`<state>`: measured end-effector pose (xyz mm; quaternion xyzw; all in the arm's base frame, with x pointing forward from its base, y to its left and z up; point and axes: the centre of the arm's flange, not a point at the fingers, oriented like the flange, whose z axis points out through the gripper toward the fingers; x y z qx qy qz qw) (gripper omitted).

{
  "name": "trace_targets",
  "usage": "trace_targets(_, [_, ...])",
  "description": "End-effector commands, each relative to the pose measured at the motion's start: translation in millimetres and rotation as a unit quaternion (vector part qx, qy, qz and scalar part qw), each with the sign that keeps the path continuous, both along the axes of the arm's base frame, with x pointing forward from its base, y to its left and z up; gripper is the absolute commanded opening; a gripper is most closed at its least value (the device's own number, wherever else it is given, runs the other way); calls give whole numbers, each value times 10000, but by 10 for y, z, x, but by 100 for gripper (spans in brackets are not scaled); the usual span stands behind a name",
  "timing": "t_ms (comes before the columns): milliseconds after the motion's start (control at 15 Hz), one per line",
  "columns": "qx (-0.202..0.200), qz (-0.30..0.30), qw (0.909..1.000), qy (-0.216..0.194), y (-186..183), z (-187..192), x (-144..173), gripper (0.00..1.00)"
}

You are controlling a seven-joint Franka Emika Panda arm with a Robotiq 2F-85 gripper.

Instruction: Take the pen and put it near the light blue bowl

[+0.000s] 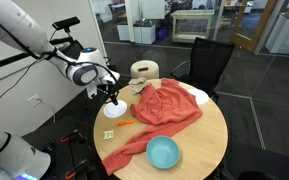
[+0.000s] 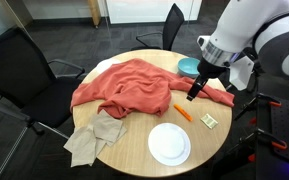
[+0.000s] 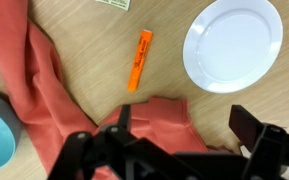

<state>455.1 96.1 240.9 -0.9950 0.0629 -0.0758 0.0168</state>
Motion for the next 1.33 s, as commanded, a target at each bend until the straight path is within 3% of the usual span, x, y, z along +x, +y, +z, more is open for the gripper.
trace_targets(0, [159, -362, 9992, 102, -39, -419, 150, 100])
trace_targets(600, [233, -1037, 9933, 462, -177, -1031, 354, 100])
trace_targets(1267, [147, -1370, 9883, 660, -235, -1507, 376, 100])
